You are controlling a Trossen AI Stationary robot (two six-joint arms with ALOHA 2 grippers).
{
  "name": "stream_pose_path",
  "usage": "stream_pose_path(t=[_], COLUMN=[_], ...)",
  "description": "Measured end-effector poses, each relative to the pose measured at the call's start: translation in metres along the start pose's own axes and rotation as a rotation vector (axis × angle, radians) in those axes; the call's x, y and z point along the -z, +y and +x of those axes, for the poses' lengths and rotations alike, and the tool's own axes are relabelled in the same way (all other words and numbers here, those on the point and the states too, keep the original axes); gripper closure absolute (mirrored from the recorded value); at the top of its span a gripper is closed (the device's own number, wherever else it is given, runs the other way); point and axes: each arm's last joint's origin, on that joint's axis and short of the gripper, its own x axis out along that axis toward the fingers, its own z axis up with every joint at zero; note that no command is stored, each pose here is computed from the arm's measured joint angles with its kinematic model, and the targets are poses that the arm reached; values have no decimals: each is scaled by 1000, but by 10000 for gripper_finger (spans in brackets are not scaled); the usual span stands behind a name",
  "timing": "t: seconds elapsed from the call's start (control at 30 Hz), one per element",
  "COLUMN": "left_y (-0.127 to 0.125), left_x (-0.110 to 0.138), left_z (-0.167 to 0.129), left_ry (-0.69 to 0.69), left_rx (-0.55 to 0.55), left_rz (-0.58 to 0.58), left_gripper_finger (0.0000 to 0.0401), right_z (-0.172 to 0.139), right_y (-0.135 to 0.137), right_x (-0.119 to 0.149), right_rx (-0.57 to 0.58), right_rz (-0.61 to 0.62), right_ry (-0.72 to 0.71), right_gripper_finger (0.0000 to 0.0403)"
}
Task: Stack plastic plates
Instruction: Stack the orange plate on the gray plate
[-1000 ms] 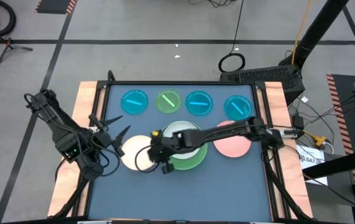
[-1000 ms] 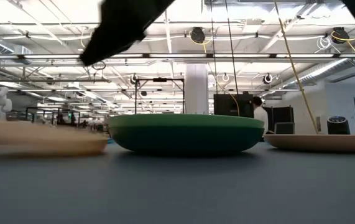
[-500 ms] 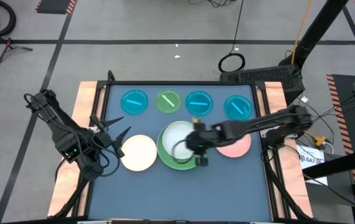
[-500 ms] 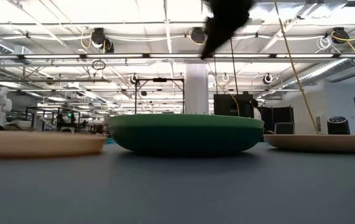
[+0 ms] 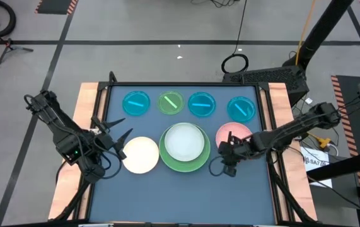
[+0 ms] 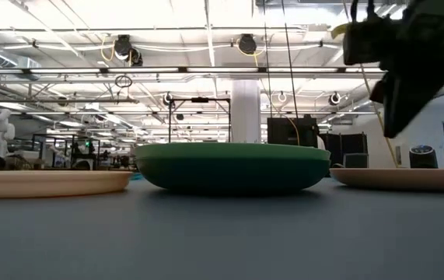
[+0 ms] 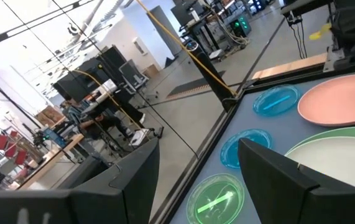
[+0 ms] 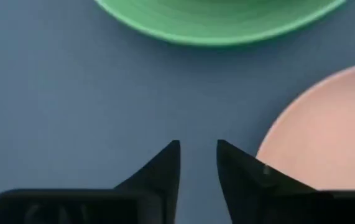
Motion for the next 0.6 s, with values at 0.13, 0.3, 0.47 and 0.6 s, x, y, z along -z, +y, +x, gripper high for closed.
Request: stream_pose_path(t=[0.13,0.3,0.47,0.6], left_y=[1,2,3,3], left_x=[0,0,0,0], left_z=[4,9,11,11], left_ry=[11,26,32,31], left_rx=[-18,-41,-50,-50], left_rz=[-5,-16,-18,-18], left_gripper_finger=[178,178,178,178], right_z=[4,18,36,45], right_y=[-3,-5,-7,-7], right_x=[8,13,16,18], right_rx=[120,226,304,333], right_rz=[-17,-31,-36,-41], right_ry=[29,82,126,162], right_gripper_finger=[263,240,252,294])
